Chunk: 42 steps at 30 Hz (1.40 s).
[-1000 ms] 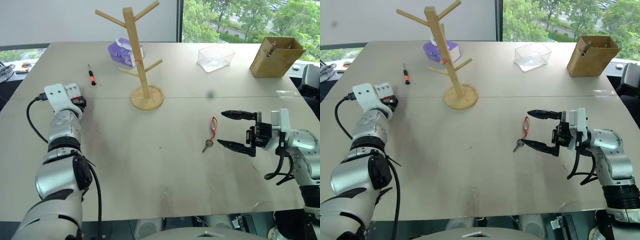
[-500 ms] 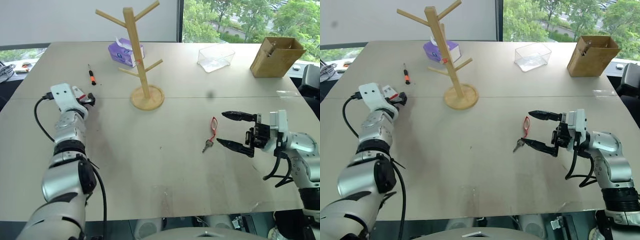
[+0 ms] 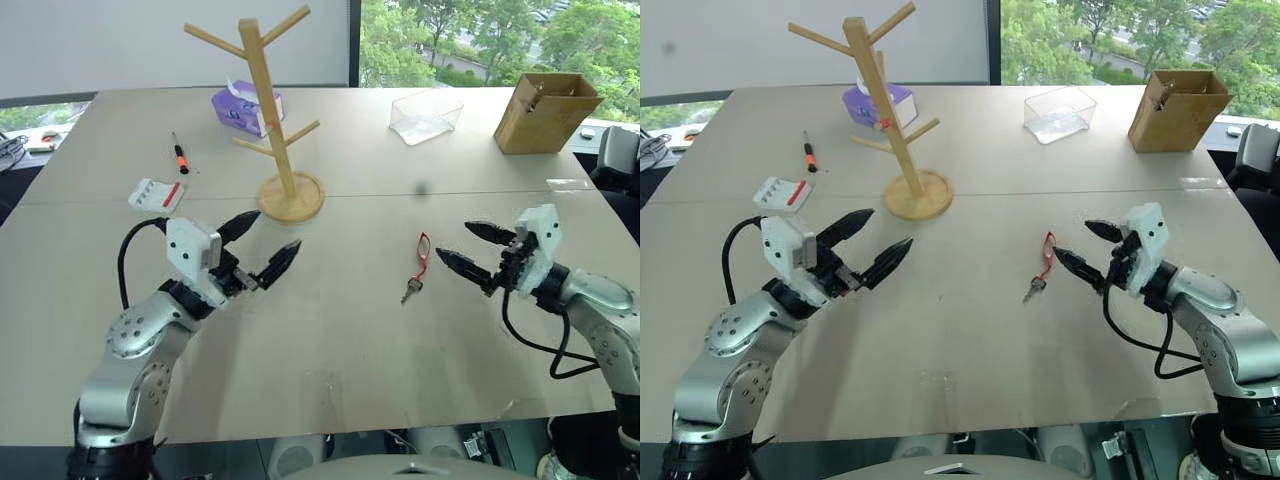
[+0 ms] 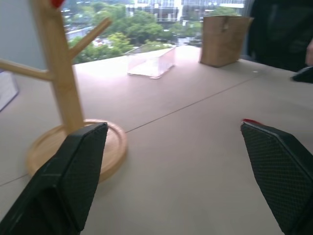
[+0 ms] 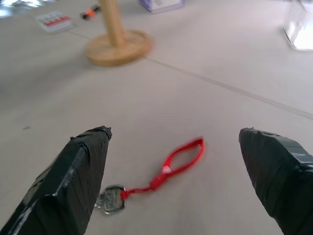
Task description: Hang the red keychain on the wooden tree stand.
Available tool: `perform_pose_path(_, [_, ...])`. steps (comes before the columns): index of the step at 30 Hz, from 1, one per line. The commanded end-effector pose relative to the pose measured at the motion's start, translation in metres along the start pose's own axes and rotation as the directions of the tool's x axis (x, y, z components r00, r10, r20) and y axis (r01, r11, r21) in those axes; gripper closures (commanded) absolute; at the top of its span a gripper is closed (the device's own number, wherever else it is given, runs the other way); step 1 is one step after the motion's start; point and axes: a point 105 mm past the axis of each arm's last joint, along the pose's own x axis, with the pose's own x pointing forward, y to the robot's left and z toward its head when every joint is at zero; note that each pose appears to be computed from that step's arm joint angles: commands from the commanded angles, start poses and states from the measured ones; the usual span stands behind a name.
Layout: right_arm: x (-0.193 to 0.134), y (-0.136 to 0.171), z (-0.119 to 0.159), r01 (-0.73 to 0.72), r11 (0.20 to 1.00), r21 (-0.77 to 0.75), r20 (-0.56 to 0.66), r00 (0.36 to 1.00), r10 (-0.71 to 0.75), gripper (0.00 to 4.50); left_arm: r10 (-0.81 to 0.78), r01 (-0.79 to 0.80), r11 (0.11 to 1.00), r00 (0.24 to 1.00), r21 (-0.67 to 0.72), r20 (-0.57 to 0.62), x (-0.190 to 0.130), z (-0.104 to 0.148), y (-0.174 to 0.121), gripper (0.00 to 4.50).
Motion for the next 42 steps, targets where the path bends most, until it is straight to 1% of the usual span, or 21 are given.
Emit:
perform_pose_path(1, [0.004,0.004,-0.002,0.087,0.996,0.021,-0.079,0.993,-0.085,0.0,-0.055,0.053,0.998,0.998,0.045,0.04,-0.005,0.007,-0.016,0.02])
perform_pose_path(2, [0.005,-0.001,-0.006,0.147,0.989,0.028,-0.125,0.982,-0.142,0.0,-0.088,0.086,0.995,0.996,0.045,0.028,-0.01,0.002,-0.023,0.02])
perform_pose_path(4, [0.009,-0.007,-0.008,0.234,0.972,0.029,-0.173,0.959,-0.226,0.0,-0.148,0.148,0.988,0.989,0.035,0.012,-0.017,-0.005,-0.037,0.02])
perform_pose_path(6, [0.015,-0.008,-0.005,0.28,0.96,0.022,-0.212,0.94,-0.269,0.0,-0.2,0.2,0.98,0.98,0.019,-0.006,-0.025,-0.011,-0.048,0.02])
perform_pose_path(8, [0.019,-0.007,0.001,0.294,0.956,0.017,-0.211,0.935,-0.284,0.0,-0.231,0.232,0.973,0.973,0.019,-0.027,-0.03,-0.016,-0.055,0.02])
perform_pose_path(10, [0.026,0.001,0.012,0.279,0.96,0.033,-0.204,0.942,-0.266,0.0,-0.267,0.271,0.961,0.961,0.053,-0.067,-0.04,-0.025,-0.058,0.02])
perform_pose_path(12, [0.03,0.011,0.016,0.25,0.967,0.047,-0.22,0.947,-0.234,0.0,-0.262,0.268,0.962,0.961,0.062,-0.087,-0.045,-0.03,-0.054,0.02])
perform_pose_path(15, [0.031,0.017,0.015,0.229,0.972,0.044,-0.258,0.943,-0.211,0.0,-0.253,0.26,0.963,0.963,0.066,-0.093,-0.049,-0.036,-0.052,0.02])
perform_pose_path(18, [0.033,0.029,0.01,0.187,0.981,0.052,-0.317,0.935,-0.162,0.0,-0.242,0.248,0.967,0.964,0.053,-0.11,-0.052,-0.048,-0.053,0.02])
perform_pose_path(21, [0.034,0.037,0.005,0.172,0.984,0.054,-0.358,0.923,-0.142,0.0,-0.242,0.249,0.967,0.963,0.052,-0.121,-0.054,-0.058,-0.056,0.02])
perform_pose_path(29, [0.041,0.042,-0.003,0.175,0.984,0.032,-0.396,0.906,-0.148,0.0,-0.249,0.257,0.966,0.959,0.04,-0.139,-0.058,-0.07,-0.065,0.02])
perform_pose_path(37, [0.056,0.041,-0.011,0.22,0.973,0.064,-0.422,0.89,-0.174,0.0,-0.241,0.249,0.967,0.96,0.044,-0.141,-0.056,-0.073,-0.066,0.02])
perform_pose_path(42, [0.057,0.036,-0.02,0.266,0.96,0.09,-0.445,0.873,-0.2,0.0,-0.227,0.237,0.97,0.963,0.055,-0.142,-0.056,-0.072,-0.064,0.02])
